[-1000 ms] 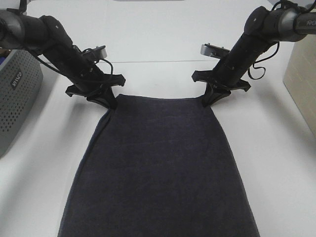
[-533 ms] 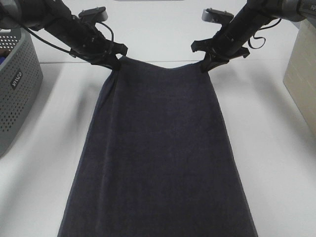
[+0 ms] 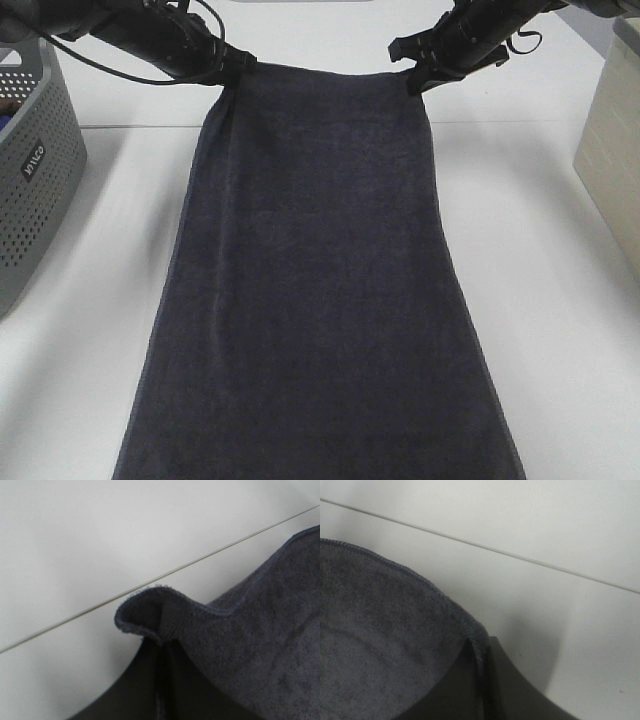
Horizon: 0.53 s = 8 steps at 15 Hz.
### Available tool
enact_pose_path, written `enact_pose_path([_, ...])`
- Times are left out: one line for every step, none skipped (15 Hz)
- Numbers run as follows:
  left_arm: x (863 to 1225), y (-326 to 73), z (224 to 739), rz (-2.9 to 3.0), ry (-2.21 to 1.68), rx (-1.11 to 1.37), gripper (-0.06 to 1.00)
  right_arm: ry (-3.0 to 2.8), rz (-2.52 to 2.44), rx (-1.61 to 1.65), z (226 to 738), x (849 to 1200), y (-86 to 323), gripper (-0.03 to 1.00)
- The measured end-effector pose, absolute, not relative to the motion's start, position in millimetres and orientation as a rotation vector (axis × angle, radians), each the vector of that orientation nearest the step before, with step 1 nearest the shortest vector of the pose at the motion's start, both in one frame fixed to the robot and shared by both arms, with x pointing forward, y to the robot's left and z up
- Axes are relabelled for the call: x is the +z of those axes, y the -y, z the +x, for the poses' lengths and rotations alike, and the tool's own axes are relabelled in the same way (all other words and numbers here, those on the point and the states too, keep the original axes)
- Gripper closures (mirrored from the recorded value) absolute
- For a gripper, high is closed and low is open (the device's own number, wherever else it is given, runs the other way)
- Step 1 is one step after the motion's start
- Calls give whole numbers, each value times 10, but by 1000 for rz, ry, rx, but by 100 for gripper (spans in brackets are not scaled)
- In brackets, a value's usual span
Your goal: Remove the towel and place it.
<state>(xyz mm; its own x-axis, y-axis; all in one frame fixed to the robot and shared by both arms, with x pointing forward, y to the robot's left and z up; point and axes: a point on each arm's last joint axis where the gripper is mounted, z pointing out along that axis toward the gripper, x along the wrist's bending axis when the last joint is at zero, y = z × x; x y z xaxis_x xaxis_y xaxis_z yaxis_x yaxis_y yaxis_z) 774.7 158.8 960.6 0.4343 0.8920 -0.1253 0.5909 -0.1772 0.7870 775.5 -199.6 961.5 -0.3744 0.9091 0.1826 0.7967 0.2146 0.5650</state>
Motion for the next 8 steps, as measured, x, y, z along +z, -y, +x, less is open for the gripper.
enact_pose_path([9615,-1593,7757,1877,-1247,492,93,-2273,1629,907,7772,9627,1993,96])
enact_pose_path([9622,-1597,7765,1871,-1242,507,93,-2260,1617,923,7785,9636,1990,96])
enact_pose_path([9630,-1601,7774,1862,-1240,522,93,-2252,1597,932,7797,9645,1990,96])
enact_pose_path([9643,-1609,7789,1847,-1237,546,93,-2234,1577,952,7815,9659,1987,96])
enact_pose_path([9652,-1614,7799,1836,-1237,562,93,-2226,1565,964,7825,9667,1985,96])
enact_pose_path([9671,-1625,7818,1812,-1235,593,93,-2202,1553,986,7844,9682,1983,96])
enact_pose_path([9685,-1632,7831,1798,-1230,618,93,-2191,1533,991,7856,9691,1986,96])
enact_pose_path([9696,-1638,7841,1789,-1224,637,93,-2178,1511,996,7870,9700,1989,96])
